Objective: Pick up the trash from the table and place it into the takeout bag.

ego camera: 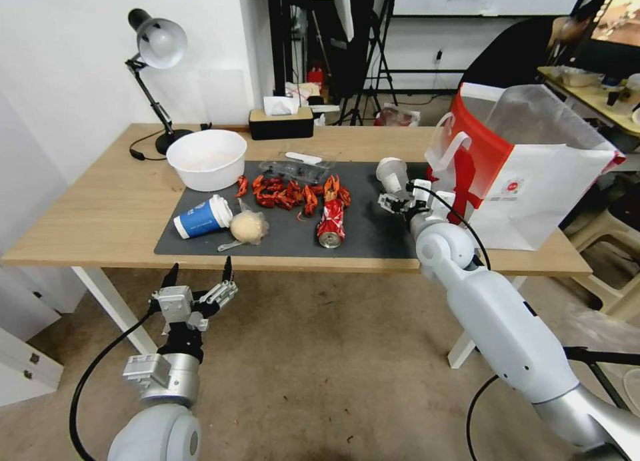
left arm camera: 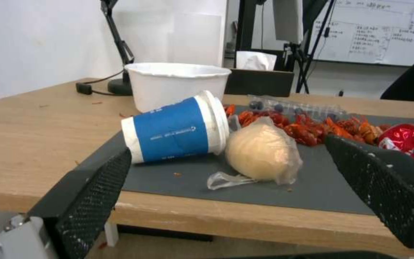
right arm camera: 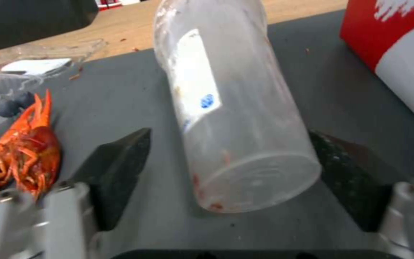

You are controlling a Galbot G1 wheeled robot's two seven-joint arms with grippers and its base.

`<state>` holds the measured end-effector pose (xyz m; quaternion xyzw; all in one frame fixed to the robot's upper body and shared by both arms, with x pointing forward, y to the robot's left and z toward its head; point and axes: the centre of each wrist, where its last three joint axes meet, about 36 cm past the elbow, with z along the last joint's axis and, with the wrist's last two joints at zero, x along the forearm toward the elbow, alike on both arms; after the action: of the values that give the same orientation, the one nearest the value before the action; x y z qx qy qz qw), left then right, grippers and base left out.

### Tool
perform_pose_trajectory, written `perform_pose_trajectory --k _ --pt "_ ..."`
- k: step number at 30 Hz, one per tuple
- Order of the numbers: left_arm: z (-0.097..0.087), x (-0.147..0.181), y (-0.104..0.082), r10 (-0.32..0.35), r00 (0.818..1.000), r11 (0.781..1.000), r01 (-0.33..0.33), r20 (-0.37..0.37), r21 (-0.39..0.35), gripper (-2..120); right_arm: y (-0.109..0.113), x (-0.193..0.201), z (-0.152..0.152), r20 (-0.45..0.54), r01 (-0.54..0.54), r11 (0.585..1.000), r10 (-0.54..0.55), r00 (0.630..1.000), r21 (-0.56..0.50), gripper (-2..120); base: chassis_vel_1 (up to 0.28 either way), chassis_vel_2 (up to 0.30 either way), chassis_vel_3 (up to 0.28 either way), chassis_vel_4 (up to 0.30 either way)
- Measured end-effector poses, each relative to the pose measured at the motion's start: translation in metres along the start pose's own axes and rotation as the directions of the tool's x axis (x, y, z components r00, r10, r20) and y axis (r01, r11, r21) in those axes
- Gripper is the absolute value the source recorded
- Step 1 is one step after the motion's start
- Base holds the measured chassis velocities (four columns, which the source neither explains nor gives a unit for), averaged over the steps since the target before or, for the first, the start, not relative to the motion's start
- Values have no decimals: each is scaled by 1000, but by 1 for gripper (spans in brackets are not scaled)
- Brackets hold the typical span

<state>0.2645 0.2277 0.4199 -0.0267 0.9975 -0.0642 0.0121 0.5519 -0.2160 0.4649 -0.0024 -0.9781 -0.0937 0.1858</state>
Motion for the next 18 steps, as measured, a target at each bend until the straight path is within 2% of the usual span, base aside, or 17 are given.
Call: perform_pose_trajectory --k 2,4,8,15,18 --pt "0 0 0 0 1000 1000 0 0 0 100 -1 0 0 -1 -2 1000 2 1000 -1 75 0 0 0 0" --pt "1 0 0 0 1000 1000 0 -2 0 100 -3 -1 0 -11 -15 1000 15 1000 -3 61 0 0 0 0" --pt "1 0 0 0 1000 1000 0 -2 0 100 -4 -1 2 -16 -19 1000 19 1000 -8 52 0 0 0 0" --pt "2 0 0 0 1000 1000 0 -2 0 100 -1 3 3 -9 -10 1000 10 1000 -16 52 0 0 0 0" --pt "3 0 0 -2 1000 1000 2 -1 -1 100 3 13 -2 116 100 992 -91 989 -73 52 0 0 0 0"
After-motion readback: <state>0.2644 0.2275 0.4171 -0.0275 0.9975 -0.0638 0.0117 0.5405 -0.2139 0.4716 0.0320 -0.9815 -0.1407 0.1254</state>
